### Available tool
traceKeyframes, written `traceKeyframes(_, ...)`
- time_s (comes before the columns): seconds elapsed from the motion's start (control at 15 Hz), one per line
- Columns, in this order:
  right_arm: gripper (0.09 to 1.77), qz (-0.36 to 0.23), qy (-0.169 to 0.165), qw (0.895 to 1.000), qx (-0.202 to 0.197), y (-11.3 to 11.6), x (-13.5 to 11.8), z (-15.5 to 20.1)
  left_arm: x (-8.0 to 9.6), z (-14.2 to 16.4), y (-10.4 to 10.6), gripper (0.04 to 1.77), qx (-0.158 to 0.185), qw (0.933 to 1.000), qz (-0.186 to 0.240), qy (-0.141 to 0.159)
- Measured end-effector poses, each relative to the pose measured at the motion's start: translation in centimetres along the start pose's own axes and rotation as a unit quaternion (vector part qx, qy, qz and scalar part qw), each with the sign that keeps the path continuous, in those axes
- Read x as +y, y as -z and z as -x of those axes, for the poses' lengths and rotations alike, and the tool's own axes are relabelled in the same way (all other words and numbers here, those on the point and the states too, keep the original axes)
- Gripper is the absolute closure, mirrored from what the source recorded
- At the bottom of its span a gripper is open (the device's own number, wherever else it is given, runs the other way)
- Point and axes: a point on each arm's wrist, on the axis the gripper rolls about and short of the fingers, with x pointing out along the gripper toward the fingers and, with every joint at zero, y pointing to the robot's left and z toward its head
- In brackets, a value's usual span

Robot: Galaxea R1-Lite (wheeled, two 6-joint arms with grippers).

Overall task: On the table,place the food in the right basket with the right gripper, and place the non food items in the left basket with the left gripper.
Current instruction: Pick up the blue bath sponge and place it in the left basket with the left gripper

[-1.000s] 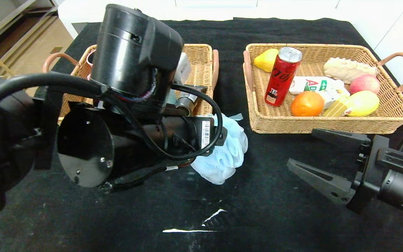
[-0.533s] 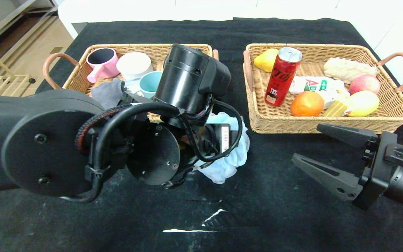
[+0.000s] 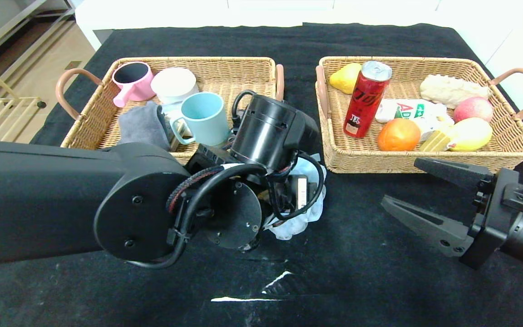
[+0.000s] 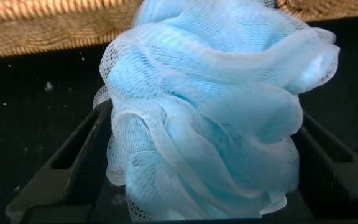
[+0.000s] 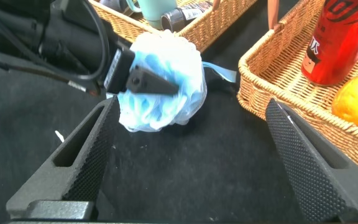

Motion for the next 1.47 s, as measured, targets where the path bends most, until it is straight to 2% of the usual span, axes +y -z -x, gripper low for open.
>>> traceKeyframes(0.13,0.15,0.000,0.000,1.000,0.000,0.01,0.00,0.00,-0.04,-0.21,0.22,0.09,0.003,1.0000,-0.002,-0.002)
traceKeyframes(0.2,0.15,0.000,0.000,1.000,0.001,0.03,0.00,0.00,-0.05,-0.26,0.27,0.18,0.004,1.0000,-0.003,-0.003)
traceKeyframes(0.27,0.15,0.000,0.000,1.000,0.002,0.05,0.00,-0.01,-0.06,-0.32,0.34,0.36,0.005,1.0000,-0.004,-0.003)
traceKeyframes(0.47,0.15,-0.001,0.000,1.000,0.005,0.17,-0.01,-0.06,-0.05,-0.33,0.37,0.77,0.006,1.0000,-0.005,-0.003)
traceKeyframes(0.73,0.15,-0.002,-0.001,1.000,0.007,0.29,0.01,-0.10,0.00,-0.39,0.42,1.09,0.007,1.0000,-0.005,-0.004)
traceKeyframes(1.47,0.15,-0.004,-0.005,1.000,0.016,0.76,0.11,-0.38,0.11,-0.48,0.82,1.13,0.014,0.9999,-0.010,-0.004)
